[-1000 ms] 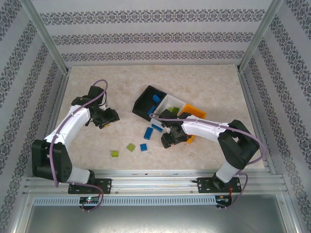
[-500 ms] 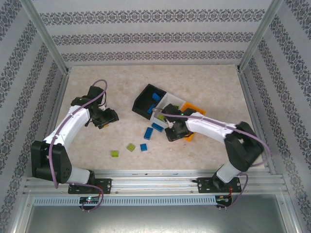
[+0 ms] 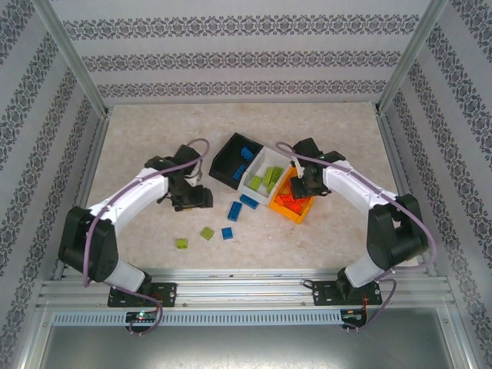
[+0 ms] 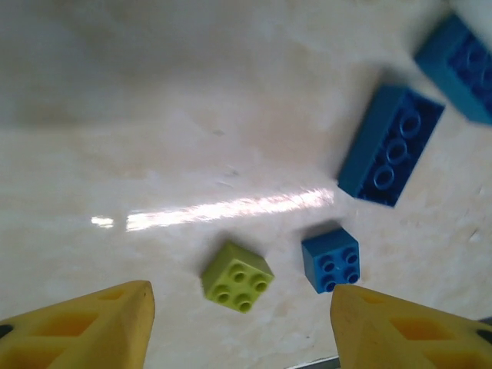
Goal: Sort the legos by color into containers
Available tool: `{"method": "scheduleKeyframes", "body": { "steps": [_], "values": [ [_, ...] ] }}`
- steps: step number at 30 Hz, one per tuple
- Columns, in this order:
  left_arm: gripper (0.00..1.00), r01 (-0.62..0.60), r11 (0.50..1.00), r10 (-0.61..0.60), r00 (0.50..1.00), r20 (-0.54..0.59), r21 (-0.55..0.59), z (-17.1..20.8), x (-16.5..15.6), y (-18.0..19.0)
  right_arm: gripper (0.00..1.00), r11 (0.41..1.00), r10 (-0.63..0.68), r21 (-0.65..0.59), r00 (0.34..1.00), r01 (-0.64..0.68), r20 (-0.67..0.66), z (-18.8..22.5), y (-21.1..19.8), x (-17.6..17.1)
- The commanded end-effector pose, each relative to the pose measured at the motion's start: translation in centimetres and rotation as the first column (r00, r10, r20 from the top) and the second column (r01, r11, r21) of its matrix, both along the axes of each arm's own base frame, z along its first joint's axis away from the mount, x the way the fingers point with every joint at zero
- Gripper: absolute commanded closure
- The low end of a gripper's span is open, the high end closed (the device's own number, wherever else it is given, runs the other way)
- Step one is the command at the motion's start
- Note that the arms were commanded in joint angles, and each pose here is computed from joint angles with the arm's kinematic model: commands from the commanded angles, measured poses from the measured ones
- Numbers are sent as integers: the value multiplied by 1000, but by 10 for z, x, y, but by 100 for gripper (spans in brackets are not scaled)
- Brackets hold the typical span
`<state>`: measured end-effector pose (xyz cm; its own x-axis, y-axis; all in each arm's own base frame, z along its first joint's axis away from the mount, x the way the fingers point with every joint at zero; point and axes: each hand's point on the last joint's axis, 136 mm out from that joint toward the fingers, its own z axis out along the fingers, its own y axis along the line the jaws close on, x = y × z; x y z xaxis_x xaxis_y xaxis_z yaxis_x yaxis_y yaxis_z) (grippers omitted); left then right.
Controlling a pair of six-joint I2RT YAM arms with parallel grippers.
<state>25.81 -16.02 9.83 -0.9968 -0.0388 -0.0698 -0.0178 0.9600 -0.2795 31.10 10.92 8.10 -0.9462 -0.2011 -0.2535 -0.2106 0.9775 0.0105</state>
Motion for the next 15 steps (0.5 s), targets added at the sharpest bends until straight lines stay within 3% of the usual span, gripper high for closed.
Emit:
{"method": "scheduleKeyframes", "body": {
  "steps": [1, 10, 15],
  "values": [
    [34, 79, 997, -79, 996, 29, -18, -8, 5, -28, 36, 1000, 17, -3, 997, -17, 78, 14, 0, 23],
    [28, 191, 981, -190, 980, 51, -26, -31, 31, -86, 31, 995, 63, 68, 987, -74, 148, 52, 27, 5],
    [28, 243, 970, -243, 970, 18, 33, -54, 36, -98, 31, 989, 51, 129, 984, -73, 169, 70, 41, -13]
  ]
}}
